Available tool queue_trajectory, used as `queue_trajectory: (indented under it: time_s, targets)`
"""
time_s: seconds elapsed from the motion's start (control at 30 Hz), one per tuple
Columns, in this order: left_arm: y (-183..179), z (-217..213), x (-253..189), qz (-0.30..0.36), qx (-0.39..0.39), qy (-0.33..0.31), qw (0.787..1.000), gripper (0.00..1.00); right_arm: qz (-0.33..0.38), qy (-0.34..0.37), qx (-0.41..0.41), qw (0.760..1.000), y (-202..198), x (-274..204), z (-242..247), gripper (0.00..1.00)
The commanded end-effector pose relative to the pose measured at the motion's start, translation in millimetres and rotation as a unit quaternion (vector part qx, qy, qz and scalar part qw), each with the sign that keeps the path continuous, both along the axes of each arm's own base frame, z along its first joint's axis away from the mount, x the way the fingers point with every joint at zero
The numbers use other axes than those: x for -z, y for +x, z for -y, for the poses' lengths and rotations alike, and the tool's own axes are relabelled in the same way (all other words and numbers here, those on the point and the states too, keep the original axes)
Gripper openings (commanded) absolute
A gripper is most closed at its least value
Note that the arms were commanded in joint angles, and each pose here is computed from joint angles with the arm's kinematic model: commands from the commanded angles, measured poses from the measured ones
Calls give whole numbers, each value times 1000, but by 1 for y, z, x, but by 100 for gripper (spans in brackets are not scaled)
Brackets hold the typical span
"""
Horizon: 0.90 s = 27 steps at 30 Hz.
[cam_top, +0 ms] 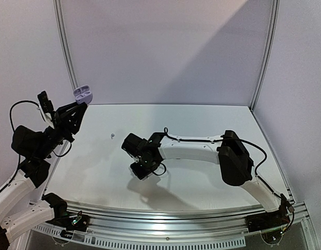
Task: Insert the wireless bluetooth earbuds into the charging case
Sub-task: Pick up the right earbud from the center of the board.
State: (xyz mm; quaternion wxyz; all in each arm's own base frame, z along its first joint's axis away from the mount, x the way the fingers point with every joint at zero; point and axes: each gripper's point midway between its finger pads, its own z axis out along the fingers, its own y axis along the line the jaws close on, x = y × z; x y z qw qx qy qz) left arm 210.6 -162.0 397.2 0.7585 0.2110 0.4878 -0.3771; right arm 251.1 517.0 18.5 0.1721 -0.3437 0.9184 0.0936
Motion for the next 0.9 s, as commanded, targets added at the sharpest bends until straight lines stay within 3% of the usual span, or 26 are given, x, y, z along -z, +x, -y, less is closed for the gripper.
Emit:
queue_trajectory:
  time_s: [0.0, 0.1, 0.63, 0.73, 0.87]
  targets:
    - [4, -2, 8, -9, -7, 3, 1000, 0, -4, -52, 7, 999, -4, 20, 18, 39]
    - [4, -2, 8, -9, -6, 3, 1000, 0, -1, -57, 9, 998, -4, 19, 20, 31]
    - [4, -2, 8, -10, -5, 4, 1000, 0, 6, -47, -1, 999, -6, 8, 15, 10]
    - [6, -2, 9, -9, -10, 6, 1000, 0, 31, -32, 2, 999, 2, -14, 11, 5]
    - [8, -2, 13, 14, -31, 35, 999, 0, 112, 6, 10, 994, 25, -81, 9, 0]
